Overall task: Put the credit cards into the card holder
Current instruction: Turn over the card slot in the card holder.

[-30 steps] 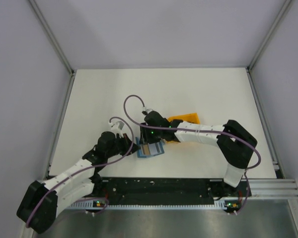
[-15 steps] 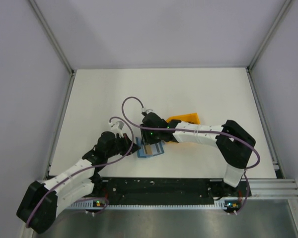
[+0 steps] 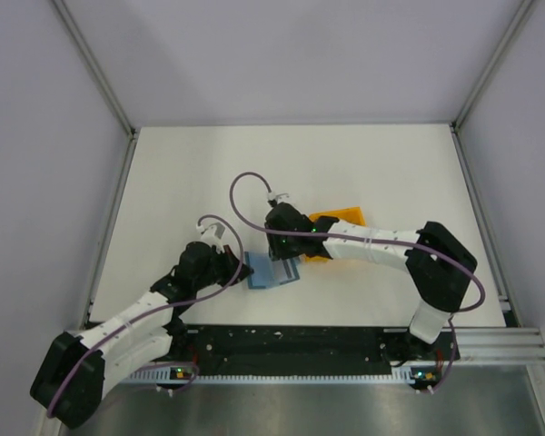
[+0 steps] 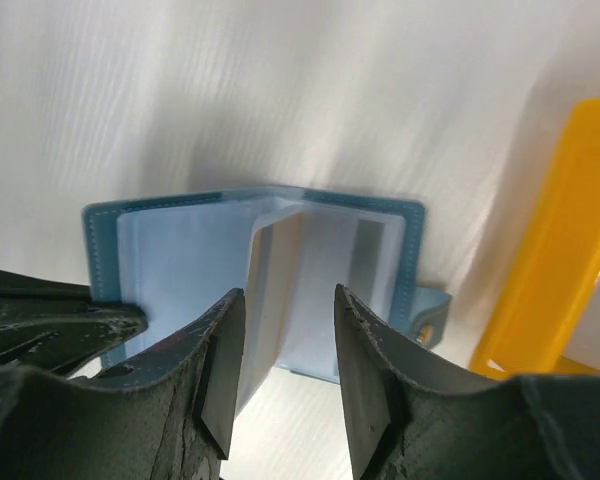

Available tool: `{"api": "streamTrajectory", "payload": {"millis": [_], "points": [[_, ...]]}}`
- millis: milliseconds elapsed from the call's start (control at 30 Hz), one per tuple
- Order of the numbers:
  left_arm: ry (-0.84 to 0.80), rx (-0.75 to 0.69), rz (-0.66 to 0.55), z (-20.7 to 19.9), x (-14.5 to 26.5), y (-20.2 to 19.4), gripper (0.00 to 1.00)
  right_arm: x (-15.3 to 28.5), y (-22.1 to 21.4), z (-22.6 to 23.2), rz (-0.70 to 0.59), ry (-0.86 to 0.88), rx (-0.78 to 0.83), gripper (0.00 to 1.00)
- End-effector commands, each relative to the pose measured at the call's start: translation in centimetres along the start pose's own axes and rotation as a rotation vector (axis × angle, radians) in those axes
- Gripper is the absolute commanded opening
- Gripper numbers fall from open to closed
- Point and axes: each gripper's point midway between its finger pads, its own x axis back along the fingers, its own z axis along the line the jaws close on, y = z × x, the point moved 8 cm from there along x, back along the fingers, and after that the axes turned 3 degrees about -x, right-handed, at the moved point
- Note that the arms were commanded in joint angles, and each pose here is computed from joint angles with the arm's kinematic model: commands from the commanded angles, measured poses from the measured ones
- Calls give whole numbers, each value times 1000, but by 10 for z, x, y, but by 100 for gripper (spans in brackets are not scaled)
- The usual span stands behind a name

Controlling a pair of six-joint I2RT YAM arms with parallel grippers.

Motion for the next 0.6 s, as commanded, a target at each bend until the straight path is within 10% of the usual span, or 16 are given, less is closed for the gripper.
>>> {"api": "streamTrajectory", "payload": {"millis": [0,567], "points": [[4,-31,-57,-5,1,11,0,16,12,-18,-57,-49,1,41],[104,-37,-67,1,-7,21,0,64,55,-82,-173,-42,-136,41]]}}
